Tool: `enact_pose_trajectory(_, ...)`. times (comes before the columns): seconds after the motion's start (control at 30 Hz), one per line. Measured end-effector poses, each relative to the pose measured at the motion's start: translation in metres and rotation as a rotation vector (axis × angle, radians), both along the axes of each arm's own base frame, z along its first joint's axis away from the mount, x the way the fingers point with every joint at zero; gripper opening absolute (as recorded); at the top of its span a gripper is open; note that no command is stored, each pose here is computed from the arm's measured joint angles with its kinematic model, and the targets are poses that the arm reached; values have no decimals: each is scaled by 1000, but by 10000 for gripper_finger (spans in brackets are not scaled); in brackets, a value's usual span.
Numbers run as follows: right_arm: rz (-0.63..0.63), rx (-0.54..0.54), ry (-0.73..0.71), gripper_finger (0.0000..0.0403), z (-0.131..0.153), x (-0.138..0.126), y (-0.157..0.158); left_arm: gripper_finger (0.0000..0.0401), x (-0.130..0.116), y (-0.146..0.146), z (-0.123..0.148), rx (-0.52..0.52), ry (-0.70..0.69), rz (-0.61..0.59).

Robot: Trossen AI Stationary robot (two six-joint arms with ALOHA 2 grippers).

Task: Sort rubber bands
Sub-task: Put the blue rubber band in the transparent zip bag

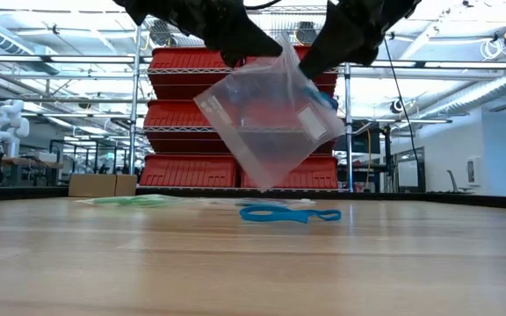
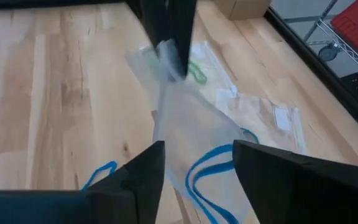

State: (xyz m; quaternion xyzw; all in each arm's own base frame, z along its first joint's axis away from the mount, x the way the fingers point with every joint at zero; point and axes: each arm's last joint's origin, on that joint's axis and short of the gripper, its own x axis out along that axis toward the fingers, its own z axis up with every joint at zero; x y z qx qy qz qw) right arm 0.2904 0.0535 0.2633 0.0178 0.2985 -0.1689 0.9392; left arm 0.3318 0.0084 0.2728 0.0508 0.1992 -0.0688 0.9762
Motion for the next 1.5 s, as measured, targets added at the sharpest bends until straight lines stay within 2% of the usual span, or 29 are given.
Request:
enact_pose_trajectory(0.2, 17, 3, -79, 175, 27, -20, -2, 0, 1, -3, 3, -3, -37, -19)
enact_pose_trajectory(0.5, 58, 30, -108, 143, 61, -75, 0, 0, 3, -4, 8, -10, -88, -32)
enact_pose_trajectory(0.63, 43, 95, 10, 150, 52, -93, 7, 0, 3, -4, 9, -11, -95, -32)
enact_pose_trajectory(0.77, 15, 141, 120, 160, 21, -105, 22, 0, 4, -4, 10, -11, -104, -32)
enact_pose_trajectory(0.93, 51, 228, -63, 161, -26, -103, 46, 0, 4, -4, 10, -11, -111, -31)
enact_pose_trajectory(1.03, 39, 240, -157, 162, -49, -97, 53, 0, 4, -3, 12, -11, -130, -30)
enact_pose_trajectory(1.17, -47, 137, -152, 162, -65, -82, 56, 0, 5, -2, 13, -3, -140, -9)
enact_pose_trajectory(1.3, -105, 10, -154, 162, -68, -63, 63, 0, 5, -2, 13, 1, -146, 4)
enact_pose_trajectory(1.5, -143, -58, -97, 144, -80, -36, 68, 0, 5, -1, 13, 10, -145, 28)
